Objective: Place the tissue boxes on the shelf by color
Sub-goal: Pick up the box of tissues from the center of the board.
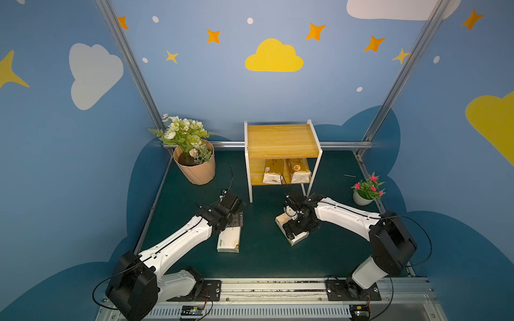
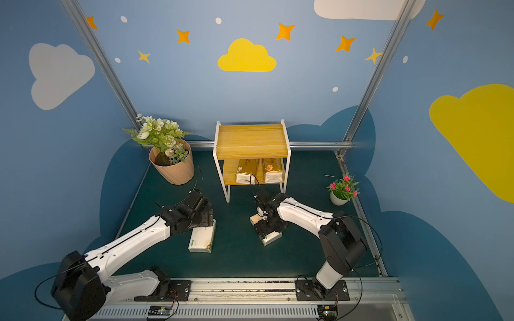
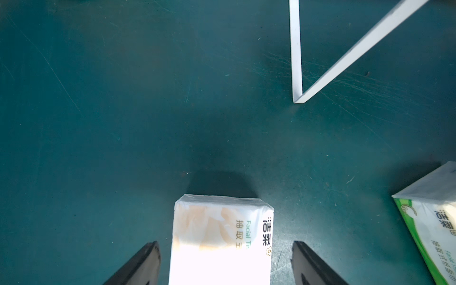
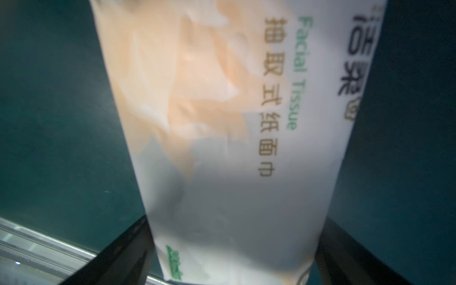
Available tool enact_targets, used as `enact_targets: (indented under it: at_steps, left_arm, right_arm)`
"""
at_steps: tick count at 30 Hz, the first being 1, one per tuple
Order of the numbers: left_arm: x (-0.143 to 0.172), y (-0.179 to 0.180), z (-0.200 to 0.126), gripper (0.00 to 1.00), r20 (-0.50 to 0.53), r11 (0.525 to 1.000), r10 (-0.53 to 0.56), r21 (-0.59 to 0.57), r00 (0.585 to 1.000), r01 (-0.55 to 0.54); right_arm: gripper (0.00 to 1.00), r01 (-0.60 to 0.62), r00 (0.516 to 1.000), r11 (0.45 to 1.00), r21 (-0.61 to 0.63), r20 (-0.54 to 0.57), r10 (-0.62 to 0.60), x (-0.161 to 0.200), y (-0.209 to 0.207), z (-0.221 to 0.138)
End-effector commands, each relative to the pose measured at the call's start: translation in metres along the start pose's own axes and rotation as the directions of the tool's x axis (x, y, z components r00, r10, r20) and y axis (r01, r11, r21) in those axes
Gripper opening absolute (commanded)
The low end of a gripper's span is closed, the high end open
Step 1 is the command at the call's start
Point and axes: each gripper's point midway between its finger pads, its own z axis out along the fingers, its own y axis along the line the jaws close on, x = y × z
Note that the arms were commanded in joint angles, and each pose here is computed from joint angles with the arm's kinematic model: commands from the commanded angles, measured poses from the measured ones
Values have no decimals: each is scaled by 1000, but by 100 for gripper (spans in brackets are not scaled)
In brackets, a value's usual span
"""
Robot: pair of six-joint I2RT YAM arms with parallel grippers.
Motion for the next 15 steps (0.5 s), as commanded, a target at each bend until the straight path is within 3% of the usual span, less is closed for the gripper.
enact_targets:
  at_steps: [1, 9, 15]
  left_arm:
    - [3, 1, 2, 89, -13, 1000, 11, -11, 1000, -11]
    - [3, 0, 3, 88, -18, 1000, 14, -12, 1000, -15]
    - [3, -1, 4, 87, -21, 1000, 16, -8, 1000, -16]
  right_arm:
    - [98, -11, 1000, 1000, 5, -22, 11, 4, 2, 12]
    - [96, -62, 998, 998, 17, 1, 62, 5, -1, 19]
    - [79, -89, 995, 996, 8, 35, 89, 2, 0, 13]
